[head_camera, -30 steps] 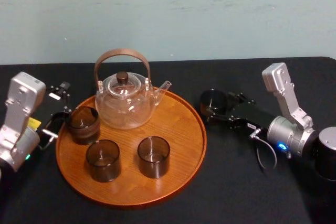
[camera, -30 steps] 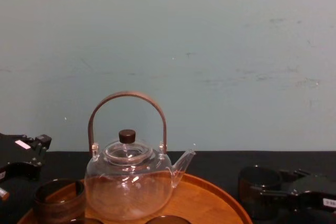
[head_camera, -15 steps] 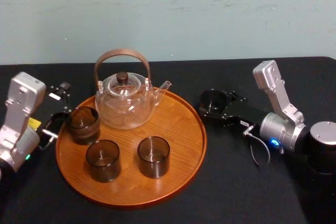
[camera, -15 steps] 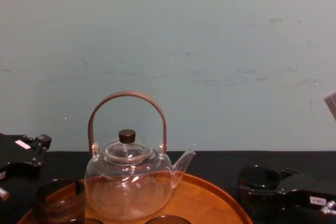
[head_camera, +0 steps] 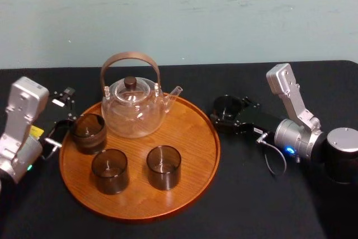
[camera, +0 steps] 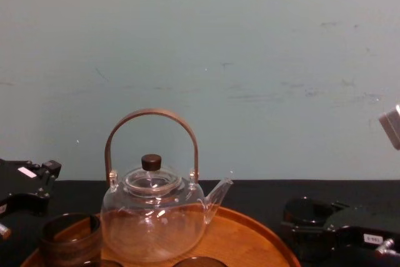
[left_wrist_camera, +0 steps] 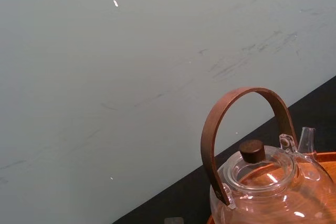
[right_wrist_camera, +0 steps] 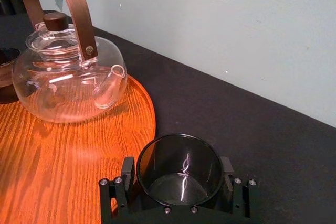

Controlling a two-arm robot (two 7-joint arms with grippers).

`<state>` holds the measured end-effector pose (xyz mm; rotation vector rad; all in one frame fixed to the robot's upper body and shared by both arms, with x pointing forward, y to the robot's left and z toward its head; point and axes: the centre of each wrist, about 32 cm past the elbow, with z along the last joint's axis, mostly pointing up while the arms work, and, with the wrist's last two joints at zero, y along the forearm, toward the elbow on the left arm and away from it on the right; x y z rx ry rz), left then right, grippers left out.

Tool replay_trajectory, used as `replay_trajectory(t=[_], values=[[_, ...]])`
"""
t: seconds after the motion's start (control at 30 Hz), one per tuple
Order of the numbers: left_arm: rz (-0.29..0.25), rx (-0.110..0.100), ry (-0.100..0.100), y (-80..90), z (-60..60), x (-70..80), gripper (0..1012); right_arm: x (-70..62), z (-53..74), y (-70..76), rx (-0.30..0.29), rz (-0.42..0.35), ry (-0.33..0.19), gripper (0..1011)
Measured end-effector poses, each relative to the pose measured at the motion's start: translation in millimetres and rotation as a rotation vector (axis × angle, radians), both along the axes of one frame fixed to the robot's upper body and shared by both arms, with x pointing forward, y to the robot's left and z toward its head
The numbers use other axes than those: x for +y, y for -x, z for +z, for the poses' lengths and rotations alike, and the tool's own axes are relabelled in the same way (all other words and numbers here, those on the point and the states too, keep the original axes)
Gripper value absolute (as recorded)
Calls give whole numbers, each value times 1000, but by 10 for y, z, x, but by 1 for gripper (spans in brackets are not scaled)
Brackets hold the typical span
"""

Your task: Pick up the glass from the table and place it on the tray.

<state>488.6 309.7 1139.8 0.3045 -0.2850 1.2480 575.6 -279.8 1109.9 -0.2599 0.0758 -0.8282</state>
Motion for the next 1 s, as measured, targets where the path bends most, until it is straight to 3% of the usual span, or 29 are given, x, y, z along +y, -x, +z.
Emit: replay_trajectory(t=[0.3,0.5,1.0], values=[[0,0,0,0,0,0,0,-2,1,5,-1,0,-1,997],[0,0,0,0,0,0,0,-3,3,7,-2,0,-1,905],[0,0,0,0,0,0,0,-11,27,36,-23,-3,-4,904]])
